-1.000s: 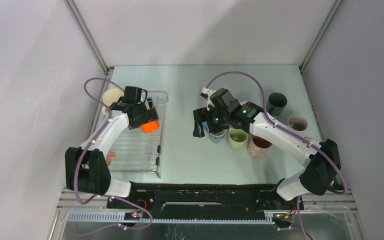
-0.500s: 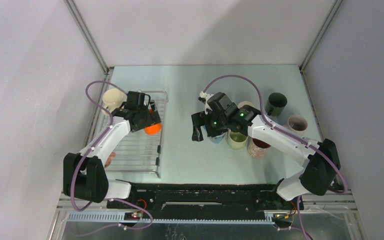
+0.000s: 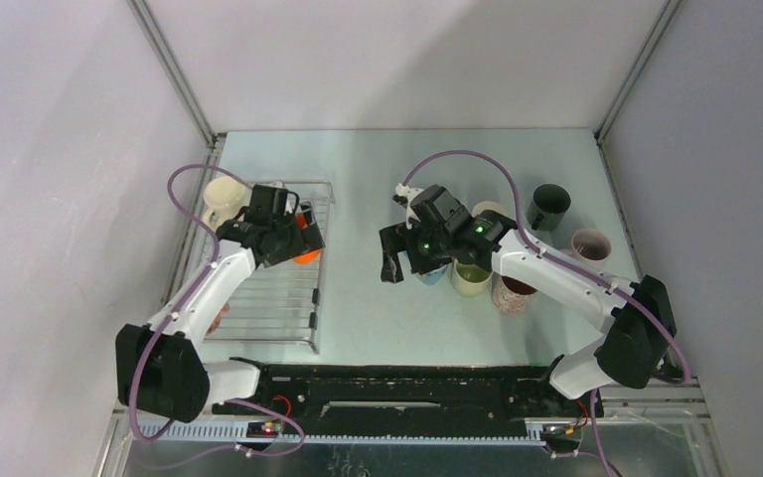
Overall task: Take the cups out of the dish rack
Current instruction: Adjust the cup in the dish rack, then unload the cup from the dish rack.
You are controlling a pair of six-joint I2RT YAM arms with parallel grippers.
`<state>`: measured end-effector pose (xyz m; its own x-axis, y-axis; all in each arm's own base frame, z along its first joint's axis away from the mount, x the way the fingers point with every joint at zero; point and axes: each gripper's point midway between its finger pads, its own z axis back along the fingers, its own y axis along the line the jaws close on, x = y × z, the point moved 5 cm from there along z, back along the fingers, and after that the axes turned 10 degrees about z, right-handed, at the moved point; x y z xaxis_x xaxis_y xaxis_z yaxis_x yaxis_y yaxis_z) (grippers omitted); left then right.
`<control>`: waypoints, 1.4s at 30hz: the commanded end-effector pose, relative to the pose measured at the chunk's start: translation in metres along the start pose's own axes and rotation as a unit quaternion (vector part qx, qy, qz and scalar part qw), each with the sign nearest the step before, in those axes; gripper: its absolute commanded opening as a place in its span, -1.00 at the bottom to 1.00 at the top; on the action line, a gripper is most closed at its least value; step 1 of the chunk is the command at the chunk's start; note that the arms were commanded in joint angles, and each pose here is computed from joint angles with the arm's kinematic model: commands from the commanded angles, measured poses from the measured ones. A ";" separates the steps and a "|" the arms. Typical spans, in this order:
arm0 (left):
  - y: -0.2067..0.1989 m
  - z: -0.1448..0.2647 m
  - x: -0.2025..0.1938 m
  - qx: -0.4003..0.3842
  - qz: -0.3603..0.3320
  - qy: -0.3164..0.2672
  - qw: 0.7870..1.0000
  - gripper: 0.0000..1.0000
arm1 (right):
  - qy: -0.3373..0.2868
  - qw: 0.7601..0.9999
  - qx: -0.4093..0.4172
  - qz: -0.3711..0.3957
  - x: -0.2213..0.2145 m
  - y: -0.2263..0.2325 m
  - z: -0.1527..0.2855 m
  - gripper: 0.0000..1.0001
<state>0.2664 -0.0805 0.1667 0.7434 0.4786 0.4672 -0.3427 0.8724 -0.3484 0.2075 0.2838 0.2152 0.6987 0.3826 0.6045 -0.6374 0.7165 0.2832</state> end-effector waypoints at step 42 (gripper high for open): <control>0.045 -0.011 0.066 0.018 0.059 -0.036 0.997 0.10 | -0.010 1.000 -0.024 0.013 -0.006 -0.001 0.016 0.99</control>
<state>0.2944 -0.0109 0.1782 0.6538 0.5958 0.4665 -0.4888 0.8031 -0.3406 0.2034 0.2763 0.2105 0.6998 0.3974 0.5936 -0.6285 0.7375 0.2471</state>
